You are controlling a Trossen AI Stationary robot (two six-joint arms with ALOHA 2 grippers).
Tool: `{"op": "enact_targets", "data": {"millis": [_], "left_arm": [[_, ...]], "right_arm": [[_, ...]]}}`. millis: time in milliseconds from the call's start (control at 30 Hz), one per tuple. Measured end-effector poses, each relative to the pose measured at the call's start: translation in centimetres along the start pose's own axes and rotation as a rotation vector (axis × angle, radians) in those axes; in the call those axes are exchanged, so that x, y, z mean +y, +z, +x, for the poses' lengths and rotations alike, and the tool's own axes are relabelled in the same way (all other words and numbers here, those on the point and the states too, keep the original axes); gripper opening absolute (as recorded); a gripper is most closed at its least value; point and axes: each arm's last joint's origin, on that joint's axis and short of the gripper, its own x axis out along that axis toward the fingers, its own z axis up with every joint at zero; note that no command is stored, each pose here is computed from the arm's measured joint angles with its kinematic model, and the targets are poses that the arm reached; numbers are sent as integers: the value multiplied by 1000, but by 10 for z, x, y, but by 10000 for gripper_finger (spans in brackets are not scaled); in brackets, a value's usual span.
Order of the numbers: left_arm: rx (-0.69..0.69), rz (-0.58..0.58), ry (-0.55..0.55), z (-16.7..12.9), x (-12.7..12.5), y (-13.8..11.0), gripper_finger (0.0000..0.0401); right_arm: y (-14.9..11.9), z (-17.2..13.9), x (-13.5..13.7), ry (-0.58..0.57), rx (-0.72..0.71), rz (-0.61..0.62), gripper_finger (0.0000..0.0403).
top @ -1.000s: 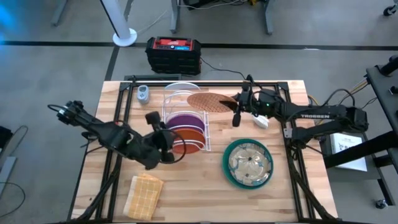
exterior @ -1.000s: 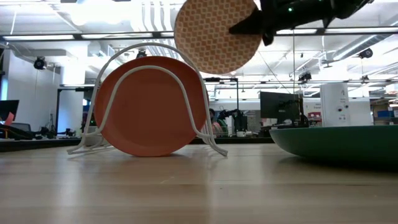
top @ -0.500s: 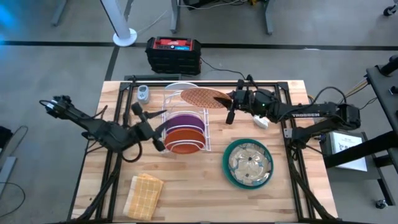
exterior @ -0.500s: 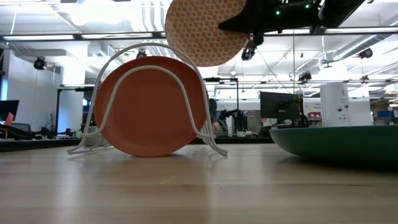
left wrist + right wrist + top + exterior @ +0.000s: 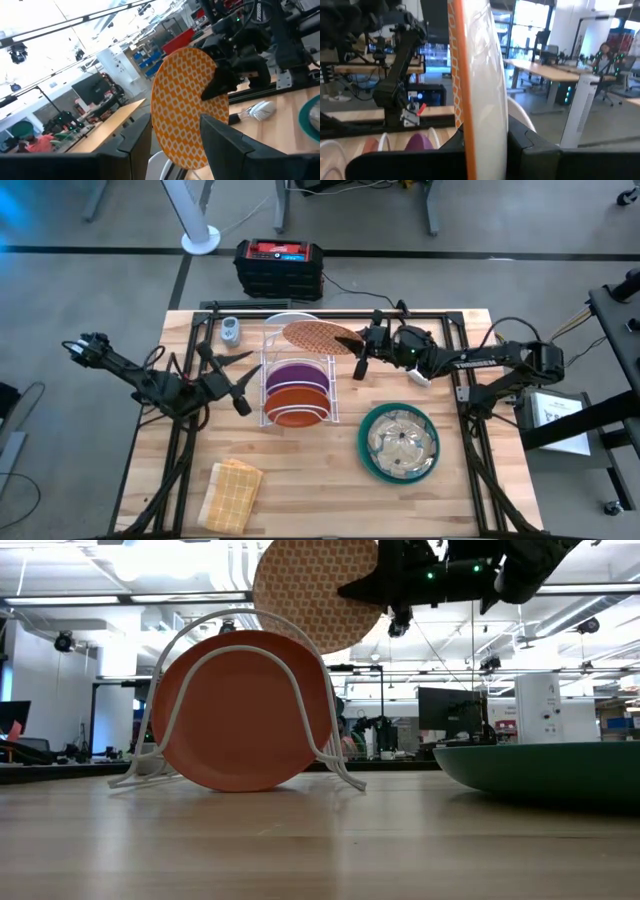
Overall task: Sort dishes
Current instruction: Put the orange/white plate into the dish rack
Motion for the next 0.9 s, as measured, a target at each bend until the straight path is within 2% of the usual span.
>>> {"op": "enact_targets", "data": {"millis": [100,533,900], "left_arm": [[0,10,1,-2,2,-5,155],[15,4,-11,-9,-3,-32,155],[16,-7,-12,-10,-4,-35,155]], "right_arm": [[0,2,0,-4,-35,10,23],[-20,13,3,1,-11,13,23],[-24,15,3,1,-3,-11,23]]}}
